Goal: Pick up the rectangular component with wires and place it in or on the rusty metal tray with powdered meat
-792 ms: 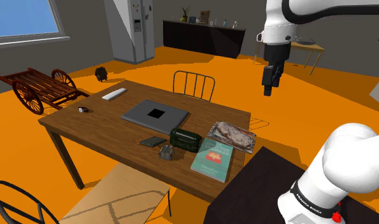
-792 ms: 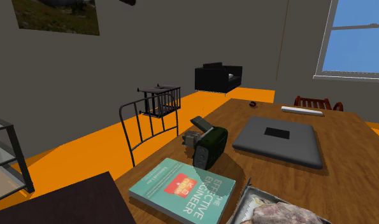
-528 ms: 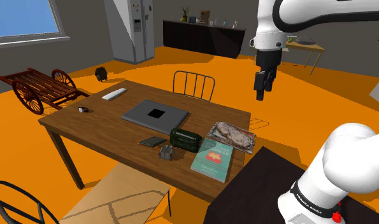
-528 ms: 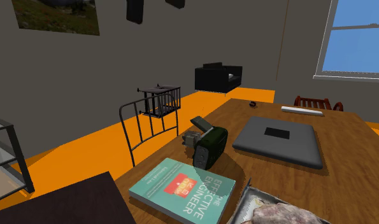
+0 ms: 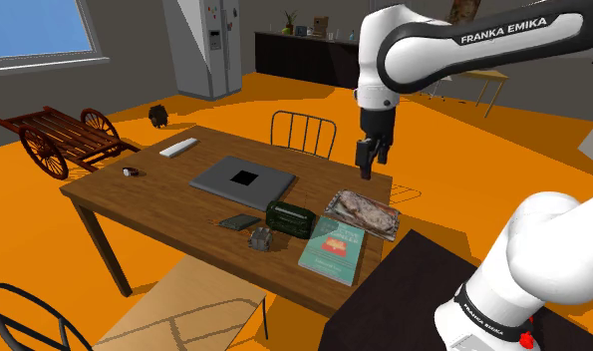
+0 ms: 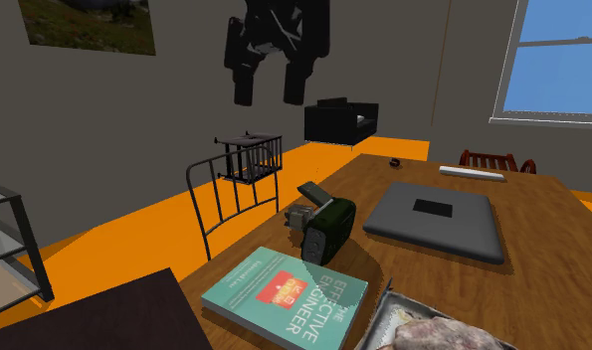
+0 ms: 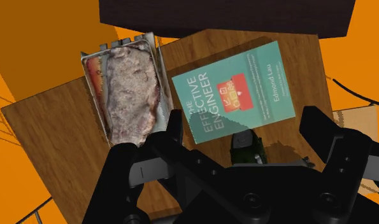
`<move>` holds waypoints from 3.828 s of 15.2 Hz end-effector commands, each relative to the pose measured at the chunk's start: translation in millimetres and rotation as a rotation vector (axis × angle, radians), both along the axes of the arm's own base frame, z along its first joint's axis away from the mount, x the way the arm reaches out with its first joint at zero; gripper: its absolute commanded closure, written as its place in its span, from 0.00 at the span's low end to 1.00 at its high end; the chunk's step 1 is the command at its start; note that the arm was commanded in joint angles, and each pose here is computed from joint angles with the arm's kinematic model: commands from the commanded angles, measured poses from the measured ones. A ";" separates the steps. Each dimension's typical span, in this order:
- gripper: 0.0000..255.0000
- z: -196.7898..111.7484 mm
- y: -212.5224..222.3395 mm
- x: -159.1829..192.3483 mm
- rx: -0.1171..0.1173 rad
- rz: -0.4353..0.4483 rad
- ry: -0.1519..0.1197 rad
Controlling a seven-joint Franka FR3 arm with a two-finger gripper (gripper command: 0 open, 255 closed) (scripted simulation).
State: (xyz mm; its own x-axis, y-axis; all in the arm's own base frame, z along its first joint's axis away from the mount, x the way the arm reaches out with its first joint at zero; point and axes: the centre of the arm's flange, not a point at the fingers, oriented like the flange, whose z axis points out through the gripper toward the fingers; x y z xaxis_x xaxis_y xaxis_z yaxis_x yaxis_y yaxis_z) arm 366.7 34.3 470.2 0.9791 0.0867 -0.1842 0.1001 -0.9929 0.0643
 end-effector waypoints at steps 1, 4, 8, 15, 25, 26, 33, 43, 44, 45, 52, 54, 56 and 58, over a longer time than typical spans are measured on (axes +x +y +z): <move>0.00 -16.6 14.2 14.9 0.001 0.000 -0.007; 0.00 -42.4 34.5 35.7 0.001 0.002 -0.014; 0.00 -76.4 61.7 63.6 0.002 0.004 -0.024; 0.00 -135.3 109.6 113.2 0.003 0.008 -0.042; 0.00 -217.8 178.3 185.5 0.004 0.013 -0.067; 0.00 -225.9 185.2 192.8 0.004 0.014 -0.069; 0.00 -270.3 208.3 217.2 0.005 0.015 -0.078; 0.00 -294.2 206.4 214.8 0.005 0.015 -0.078; 0.00 -294.2 206.4 214.8 0.005 0.015 -0.078; 0.00 -294.2 206.4 214.8 0.005 0.015 -0.078; 1.00 -294.3 206.3 214.7 0.005 0.015 -0.078; 1.00 -294.3 206.3 214.7 0.005 0.015 -0.078; 1.00 -289.0 206.4 214.8 0.005 0.015 -0.078; 1.00 -278.4 206.4 214.8 0.005 0.015 -0.078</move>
